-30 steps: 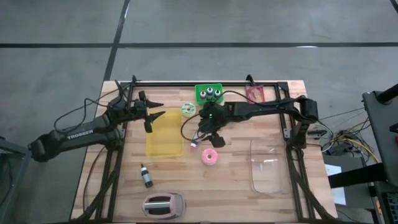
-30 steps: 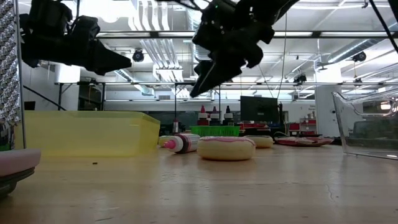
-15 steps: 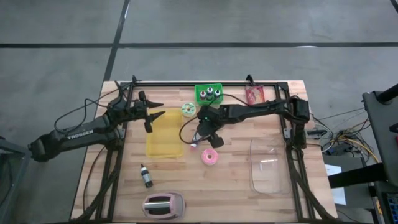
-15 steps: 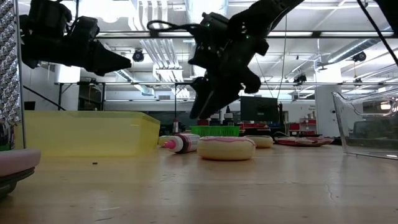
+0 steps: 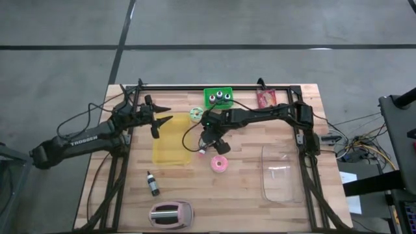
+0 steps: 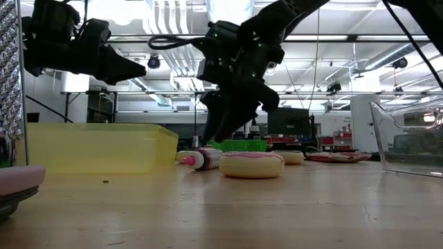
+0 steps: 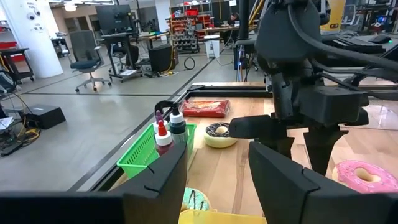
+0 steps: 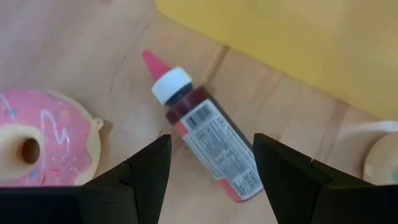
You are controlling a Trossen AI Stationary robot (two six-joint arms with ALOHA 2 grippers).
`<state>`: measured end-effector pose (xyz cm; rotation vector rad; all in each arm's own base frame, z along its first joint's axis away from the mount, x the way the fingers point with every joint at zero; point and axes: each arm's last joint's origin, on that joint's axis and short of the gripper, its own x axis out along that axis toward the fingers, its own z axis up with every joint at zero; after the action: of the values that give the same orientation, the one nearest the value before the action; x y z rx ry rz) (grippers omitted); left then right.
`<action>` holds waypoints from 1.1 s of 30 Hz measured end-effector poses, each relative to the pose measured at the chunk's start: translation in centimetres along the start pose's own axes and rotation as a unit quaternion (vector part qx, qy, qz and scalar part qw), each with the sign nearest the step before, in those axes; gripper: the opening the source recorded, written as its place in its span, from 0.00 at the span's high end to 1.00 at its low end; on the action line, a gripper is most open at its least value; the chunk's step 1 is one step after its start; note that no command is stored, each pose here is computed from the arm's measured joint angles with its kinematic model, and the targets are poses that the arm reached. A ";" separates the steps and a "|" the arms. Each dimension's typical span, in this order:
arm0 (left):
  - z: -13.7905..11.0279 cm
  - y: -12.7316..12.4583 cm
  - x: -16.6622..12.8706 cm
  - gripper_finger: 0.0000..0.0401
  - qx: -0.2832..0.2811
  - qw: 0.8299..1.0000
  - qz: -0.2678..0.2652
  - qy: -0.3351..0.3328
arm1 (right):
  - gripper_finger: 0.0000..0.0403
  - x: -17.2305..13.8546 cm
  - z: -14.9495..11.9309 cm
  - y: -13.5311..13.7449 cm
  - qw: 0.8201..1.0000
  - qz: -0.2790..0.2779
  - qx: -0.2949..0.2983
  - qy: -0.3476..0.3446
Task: Pick & Place Food Item
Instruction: Put the pink food coloring bottle into the green bin
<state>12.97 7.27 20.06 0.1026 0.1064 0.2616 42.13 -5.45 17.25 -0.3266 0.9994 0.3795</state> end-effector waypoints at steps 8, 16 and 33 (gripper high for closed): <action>0.0 0.0 0.0 0.57 0.000 1.000 0.000 0.000 | 0.44 1.3 -0.2 -0.6 0.999 0.005 0.004 0.032; 0.0 0.0 0.0 0.57 0.000 1.000 0.000 0.001 | 0.44 2.0 -0.3 -0.8 0.999 0.012 0.000 0.044; 0.0 0.0 0.0 0.57 0.000 1.000 0.000 0.001 | 0.54 2.6 -0.6 -0.6 0.998 0.014 0.029 0.051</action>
<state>12.95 7.27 20.02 0.1018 0.1089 0.2616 43.20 -5.89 14.77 -0.2815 1.1145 0.3616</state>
